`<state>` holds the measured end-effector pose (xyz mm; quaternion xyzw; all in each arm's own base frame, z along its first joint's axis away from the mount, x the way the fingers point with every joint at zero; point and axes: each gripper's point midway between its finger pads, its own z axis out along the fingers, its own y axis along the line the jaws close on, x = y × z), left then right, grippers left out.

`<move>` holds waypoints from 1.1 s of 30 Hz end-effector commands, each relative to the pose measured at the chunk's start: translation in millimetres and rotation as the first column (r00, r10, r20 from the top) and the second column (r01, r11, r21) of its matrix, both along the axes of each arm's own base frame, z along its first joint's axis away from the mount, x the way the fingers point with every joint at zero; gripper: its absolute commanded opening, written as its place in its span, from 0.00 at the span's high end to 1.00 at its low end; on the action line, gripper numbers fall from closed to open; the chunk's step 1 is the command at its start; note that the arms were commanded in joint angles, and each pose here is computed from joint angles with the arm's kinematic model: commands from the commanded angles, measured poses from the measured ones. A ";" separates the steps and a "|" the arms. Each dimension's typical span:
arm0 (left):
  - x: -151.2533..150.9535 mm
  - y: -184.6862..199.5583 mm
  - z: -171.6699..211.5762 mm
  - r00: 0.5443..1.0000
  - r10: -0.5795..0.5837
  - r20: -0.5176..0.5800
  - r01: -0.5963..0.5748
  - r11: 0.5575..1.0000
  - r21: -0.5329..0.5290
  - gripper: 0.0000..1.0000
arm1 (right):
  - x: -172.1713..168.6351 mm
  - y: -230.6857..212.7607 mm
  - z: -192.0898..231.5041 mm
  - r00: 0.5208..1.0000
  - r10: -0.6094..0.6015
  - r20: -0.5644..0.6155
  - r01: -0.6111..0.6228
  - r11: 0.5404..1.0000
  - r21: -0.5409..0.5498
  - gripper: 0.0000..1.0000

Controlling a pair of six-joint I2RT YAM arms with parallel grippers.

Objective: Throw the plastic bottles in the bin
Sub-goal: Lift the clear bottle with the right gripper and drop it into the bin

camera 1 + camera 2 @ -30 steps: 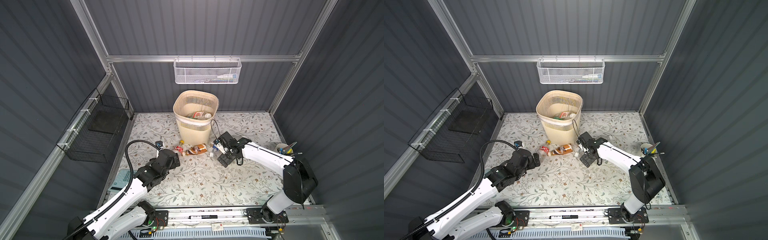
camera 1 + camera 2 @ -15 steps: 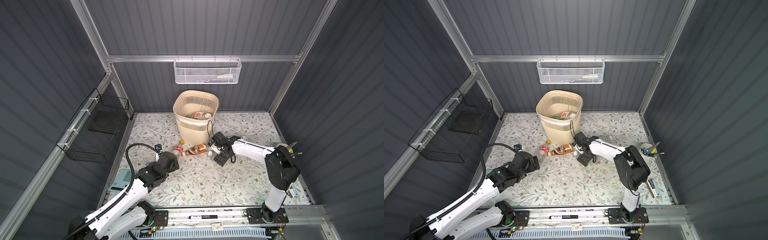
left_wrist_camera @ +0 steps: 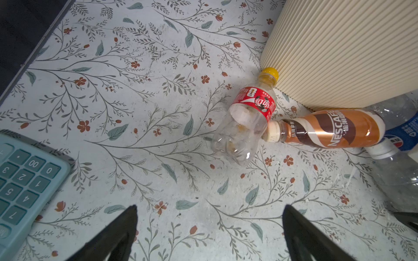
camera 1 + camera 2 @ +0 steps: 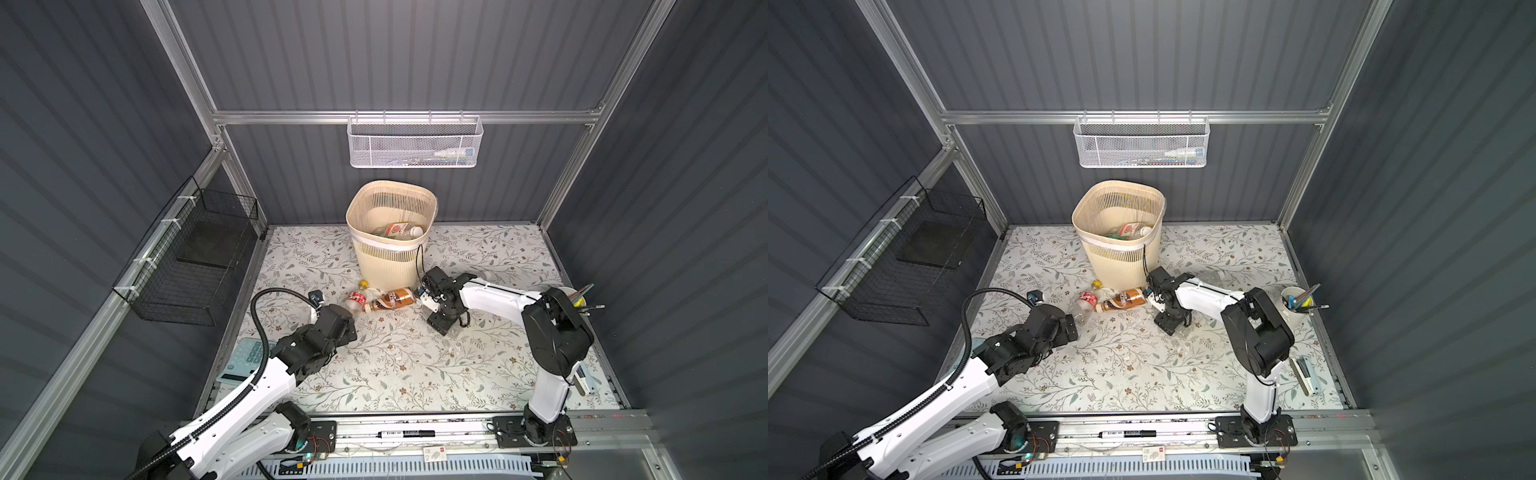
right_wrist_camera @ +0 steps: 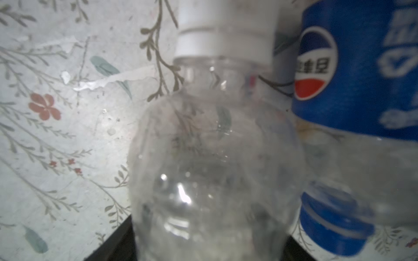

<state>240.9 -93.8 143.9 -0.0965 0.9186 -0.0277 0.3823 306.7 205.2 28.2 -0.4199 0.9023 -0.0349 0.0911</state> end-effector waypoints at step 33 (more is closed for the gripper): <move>2.4 -5.9 -23.9 0.999 -0.012 -0.038 0.012 1.000 0.012 0.00 | 2.3 -71.0 476.0 0.403 -0.719 0.566 -0.276 0.495 0.824 0.47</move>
